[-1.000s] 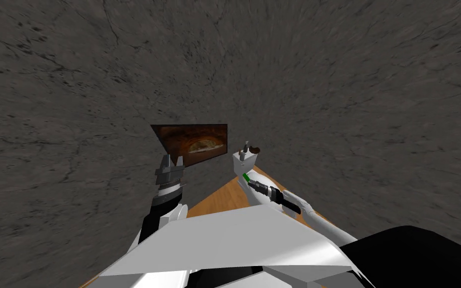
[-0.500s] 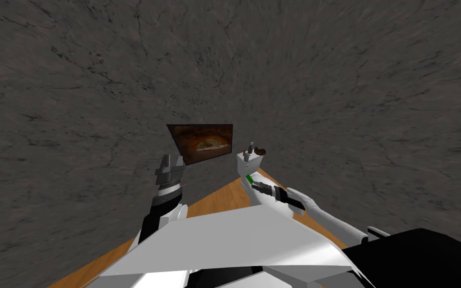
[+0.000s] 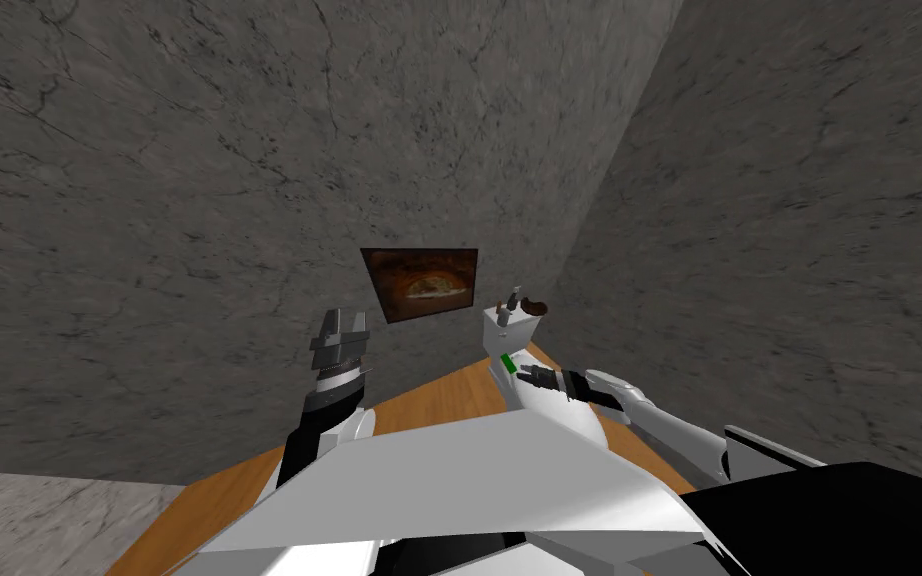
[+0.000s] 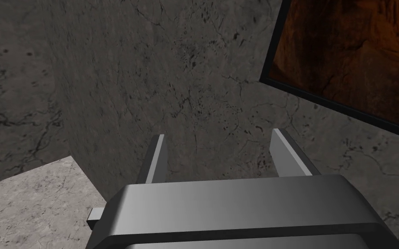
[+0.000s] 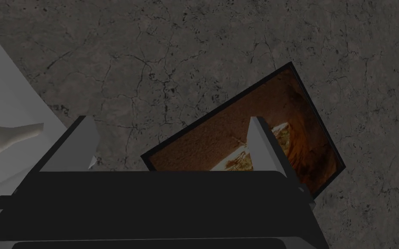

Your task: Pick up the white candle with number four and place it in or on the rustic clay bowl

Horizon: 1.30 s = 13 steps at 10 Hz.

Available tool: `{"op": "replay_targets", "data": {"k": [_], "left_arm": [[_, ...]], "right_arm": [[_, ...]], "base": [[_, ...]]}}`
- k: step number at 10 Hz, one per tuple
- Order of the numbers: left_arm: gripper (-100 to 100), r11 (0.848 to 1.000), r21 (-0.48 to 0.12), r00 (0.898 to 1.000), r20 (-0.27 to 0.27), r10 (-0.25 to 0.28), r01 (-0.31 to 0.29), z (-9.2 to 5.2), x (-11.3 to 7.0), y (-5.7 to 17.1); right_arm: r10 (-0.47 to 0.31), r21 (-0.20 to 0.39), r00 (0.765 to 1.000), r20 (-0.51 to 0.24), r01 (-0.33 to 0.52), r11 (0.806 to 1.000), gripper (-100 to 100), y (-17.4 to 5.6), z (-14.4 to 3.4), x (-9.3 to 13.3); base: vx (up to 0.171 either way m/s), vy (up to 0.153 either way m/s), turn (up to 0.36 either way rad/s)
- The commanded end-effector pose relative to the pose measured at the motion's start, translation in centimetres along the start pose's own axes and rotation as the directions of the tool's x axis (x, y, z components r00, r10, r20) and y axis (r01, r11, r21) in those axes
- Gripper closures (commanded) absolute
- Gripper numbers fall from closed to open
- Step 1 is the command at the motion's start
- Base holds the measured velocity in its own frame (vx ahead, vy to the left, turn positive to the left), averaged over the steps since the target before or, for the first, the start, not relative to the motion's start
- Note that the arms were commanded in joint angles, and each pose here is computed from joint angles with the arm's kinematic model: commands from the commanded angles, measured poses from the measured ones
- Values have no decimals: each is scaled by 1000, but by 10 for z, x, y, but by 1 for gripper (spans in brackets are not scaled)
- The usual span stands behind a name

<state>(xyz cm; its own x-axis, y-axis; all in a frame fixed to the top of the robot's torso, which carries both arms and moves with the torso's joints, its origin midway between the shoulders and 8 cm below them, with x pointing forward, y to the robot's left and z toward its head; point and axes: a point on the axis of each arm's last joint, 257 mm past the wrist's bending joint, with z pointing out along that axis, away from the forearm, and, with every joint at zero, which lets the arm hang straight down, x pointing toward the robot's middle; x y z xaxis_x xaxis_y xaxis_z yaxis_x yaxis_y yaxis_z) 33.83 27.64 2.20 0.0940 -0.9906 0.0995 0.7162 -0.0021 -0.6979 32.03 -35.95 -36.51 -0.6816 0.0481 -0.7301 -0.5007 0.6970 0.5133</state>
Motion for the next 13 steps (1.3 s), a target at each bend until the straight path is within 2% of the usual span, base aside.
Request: {"op": "replay_targets", "data": {"k": [1,3,4,5,6,7,8,9,11,12,13], "left_arm": [[0,1000,0,1000,0,0,0,0,0,0],[0,1000,0,1000,0,0,0,0,0,0],[0,1000,0,1000,0,0,0,0,0,0],[0,1000,0,1000,0,0,0,0,0,0],[0,1000,0,1000,0,0,0,0,0,0],[0,1000,0,1000,0,0,0,0,0,0],[0,1000,0,1000,0,0,0,0,0,0],[0,1000,0,1000,0,0,0,0,0,0],[0,1000,0,1000,0,0,0,0,0,0],[0,1000,0,1000,0,0,0,0,0,0],[0,1000,0,1000,0,0,0,0,0,0]], "right_arm": [[-37,40,997,-65,40,998,-100,-19,-21,1],[-35,59,997,-72,39,997,-100,-25,-28,2],[-69,86,990,-124,80,993,-100,-39,-46,-2],[-59,107,990,-128,73,992,-100,-46,-53,1],[-93,125,980,-176,116,985,-100,-56,-70,-6],[-81,149,980,-180,109,983,-100,-64,-77,-4],[-107,175,968,-227,148,973,-100,-75,-98,-11],[-117,155,968,-224,154,976,-100,-70,-92,-13],[-94,200,969,-230,142,969,-100,-82,-106,-9],[-93,203,969,-230,141,969,-100,-83,-107,-9],[-114,227,955,-273,179,957,-100,-93,-128,-18]], "base": [[-11,-10,411],[-3,-14,45],[-6,1,298],[-5,-11,215],[-6,-7,376],[-2,-15,160],[-3,-6,243],[-2,-9,198],[1,-1,-16],[0,0,0],[-2,4,345]]}}
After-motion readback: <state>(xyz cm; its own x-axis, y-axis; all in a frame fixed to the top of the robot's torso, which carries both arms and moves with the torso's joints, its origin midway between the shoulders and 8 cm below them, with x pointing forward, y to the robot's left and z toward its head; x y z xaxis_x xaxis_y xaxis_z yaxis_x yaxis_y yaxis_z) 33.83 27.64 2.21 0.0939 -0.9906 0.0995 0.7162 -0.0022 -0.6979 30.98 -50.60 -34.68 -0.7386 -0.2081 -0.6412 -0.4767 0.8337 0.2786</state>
